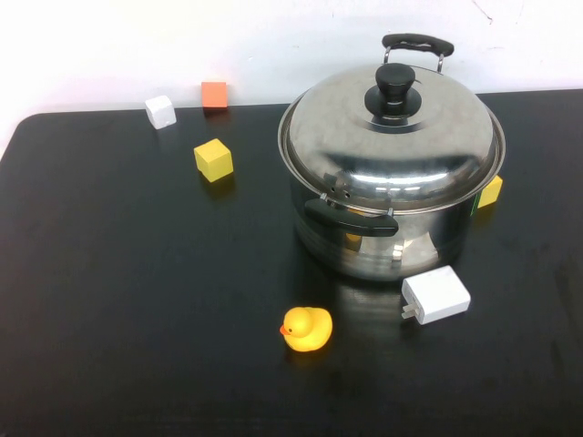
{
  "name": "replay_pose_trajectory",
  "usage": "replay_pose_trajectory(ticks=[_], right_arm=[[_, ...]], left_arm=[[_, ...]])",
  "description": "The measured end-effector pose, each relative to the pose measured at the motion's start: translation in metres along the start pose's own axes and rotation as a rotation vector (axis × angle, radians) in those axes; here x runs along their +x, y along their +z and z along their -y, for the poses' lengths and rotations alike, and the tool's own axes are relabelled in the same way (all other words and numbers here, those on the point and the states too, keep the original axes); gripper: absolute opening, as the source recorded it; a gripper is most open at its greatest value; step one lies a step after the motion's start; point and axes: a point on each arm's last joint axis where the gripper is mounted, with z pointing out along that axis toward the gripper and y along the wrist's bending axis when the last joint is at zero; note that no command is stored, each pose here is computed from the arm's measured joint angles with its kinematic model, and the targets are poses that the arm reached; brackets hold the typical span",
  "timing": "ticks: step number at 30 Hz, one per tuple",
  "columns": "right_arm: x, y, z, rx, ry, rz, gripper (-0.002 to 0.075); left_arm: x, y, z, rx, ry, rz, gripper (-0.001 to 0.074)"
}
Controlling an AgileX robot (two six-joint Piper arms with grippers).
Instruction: Cover the pot
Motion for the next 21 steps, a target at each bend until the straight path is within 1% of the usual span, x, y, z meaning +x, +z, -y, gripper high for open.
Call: replay_pose_trajectory(ticks=[12,16,21], right_arm=[[0.0000,0.0000,0.0000,0.000,0.000,0.000,-0.0002],[0.0000,0.0000,0.0006,0.007,-0.048,0.000,-0.0002],[0.0000,0.0000,0.0010,0.011,-0.067,-0.001,-0.0002]], left_arm=[[0.0000,0.0000,0.0000,0.000,0.002,0.000,-0.0001],[0.0000,0.0000,0.0000,0.000,0.002,0.000,-0.0001],[0.0000,0.0000,0.0000,0.000,0.002,0.000,-0.0001]])
